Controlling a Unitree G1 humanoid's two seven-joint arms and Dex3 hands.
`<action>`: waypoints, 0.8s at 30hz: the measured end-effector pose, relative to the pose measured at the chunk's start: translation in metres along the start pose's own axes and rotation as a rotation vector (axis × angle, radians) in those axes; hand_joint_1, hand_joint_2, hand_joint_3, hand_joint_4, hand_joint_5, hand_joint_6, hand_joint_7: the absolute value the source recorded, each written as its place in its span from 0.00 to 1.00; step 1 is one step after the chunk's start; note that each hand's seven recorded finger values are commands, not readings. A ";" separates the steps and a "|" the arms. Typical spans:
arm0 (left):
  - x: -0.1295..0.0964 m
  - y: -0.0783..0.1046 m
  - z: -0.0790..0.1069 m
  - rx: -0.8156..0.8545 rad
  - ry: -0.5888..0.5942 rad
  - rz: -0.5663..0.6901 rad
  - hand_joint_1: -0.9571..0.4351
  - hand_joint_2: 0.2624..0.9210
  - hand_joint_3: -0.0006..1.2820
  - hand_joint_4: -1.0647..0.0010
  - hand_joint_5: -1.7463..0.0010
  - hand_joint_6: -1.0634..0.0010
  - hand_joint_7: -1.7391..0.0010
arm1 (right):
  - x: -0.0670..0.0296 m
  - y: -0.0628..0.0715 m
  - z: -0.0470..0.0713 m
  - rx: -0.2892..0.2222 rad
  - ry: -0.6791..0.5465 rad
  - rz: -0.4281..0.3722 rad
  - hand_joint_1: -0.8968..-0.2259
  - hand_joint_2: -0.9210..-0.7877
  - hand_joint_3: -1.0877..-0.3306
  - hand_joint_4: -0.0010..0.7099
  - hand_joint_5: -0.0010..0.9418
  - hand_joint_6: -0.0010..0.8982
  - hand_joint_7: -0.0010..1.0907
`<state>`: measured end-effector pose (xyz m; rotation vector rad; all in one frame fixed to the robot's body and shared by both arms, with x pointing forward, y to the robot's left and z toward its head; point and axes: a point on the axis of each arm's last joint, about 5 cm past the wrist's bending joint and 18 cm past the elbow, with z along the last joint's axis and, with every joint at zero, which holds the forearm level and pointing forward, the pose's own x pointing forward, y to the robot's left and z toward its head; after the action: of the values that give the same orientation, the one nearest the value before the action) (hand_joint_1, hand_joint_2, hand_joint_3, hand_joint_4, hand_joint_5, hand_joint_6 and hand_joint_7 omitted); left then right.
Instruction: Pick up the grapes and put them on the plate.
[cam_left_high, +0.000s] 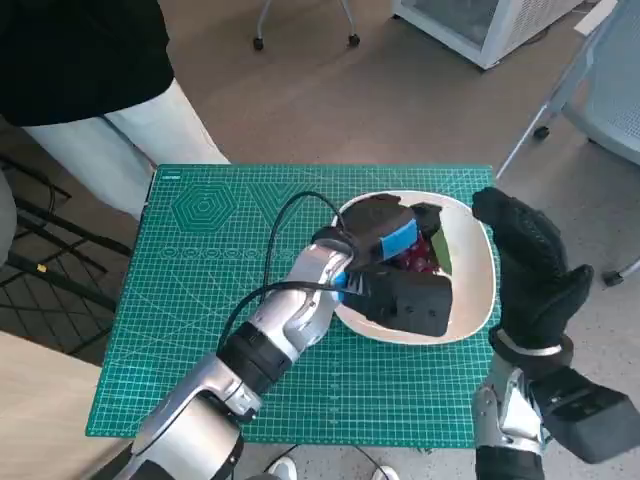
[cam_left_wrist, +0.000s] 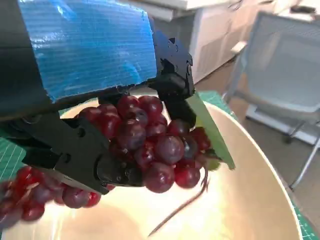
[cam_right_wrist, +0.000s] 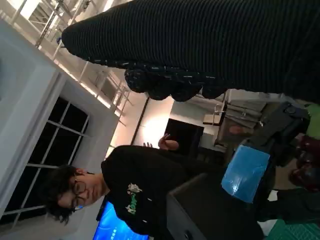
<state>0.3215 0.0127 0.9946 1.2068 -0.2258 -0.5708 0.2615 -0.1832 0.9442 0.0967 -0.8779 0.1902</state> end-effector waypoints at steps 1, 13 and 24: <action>0.000 0.000 0.001 -0.001 0.001 0.002 0.41 0.92 0.05 0.85 0.90 0.80 0.96 | -0.0001 0.000 0.000 0.000 0.001 0.000 0.29 0.00 0.57 0.52 0.00 0.19 0.32; -0.002 0.002 0.001 0.014 -0.030 0.008 0.32 0.99 0.02 0.91 1.00 0.84 1.00 | 0.0000 0.001 -0.003 0.007 0.008 0.012 0.29 0.00 0.57 0.52 0.00 0.20 0.31; -0.013 -0.002 -0.022 -0.035 -0.041 0.041 0.33 1.00 0.05 0.90 1.00 0.84 1.00 | 0.0028 0.001 -0.004 0.014 0.005 0.027 0.29 0.00 0.57 0.52 0.00 0.20 0.30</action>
<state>0.3197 0.0372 0.9865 1.1554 -0.2734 -0.5621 0.2660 -0.1813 0.9440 0.0974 -0.8731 0.2217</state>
